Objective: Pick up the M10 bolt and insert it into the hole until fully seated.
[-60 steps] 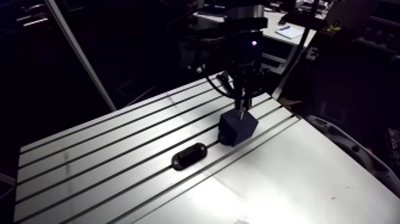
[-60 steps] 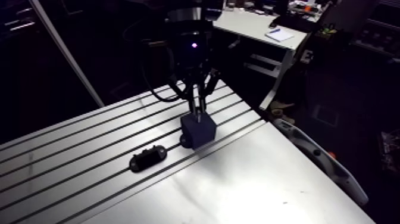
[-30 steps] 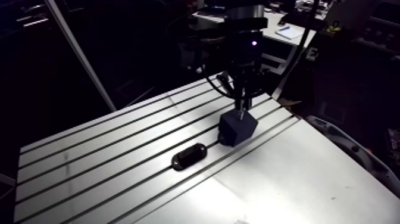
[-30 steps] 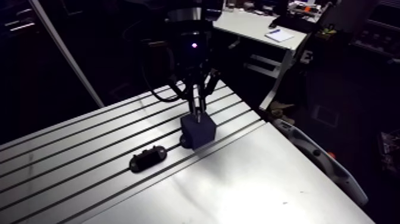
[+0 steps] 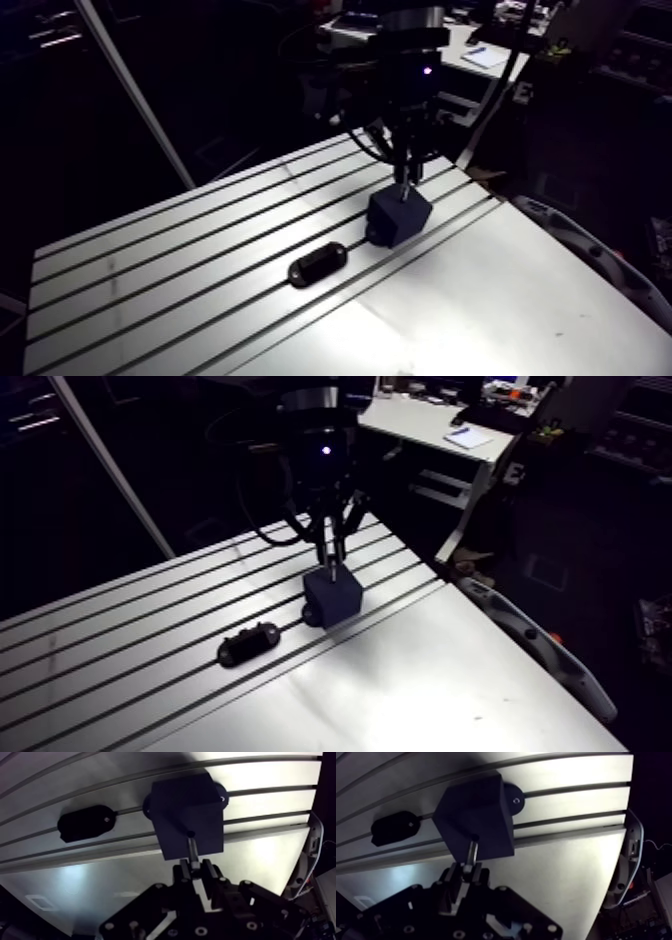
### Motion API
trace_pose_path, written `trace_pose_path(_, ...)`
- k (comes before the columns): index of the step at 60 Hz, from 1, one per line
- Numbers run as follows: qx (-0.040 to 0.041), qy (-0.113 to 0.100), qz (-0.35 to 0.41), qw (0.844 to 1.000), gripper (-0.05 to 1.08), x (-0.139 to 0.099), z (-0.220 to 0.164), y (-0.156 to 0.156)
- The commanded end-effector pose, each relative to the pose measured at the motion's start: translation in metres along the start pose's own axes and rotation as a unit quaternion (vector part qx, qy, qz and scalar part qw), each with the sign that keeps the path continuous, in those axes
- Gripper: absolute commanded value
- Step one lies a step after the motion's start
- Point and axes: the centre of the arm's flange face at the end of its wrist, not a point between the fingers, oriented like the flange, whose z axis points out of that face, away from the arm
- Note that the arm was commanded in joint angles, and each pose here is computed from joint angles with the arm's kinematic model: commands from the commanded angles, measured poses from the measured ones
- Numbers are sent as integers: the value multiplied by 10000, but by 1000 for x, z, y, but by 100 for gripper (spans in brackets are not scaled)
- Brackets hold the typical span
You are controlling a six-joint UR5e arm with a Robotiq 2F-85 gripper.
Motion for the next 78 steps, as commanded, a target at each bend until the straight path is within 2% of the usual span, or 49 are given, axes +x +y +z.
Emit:
trace_pose_path(1,-11,1,-1,10000,108,0,1,0)
trace_pose_path(78,-24,5,3,10000,108,1,3,0)
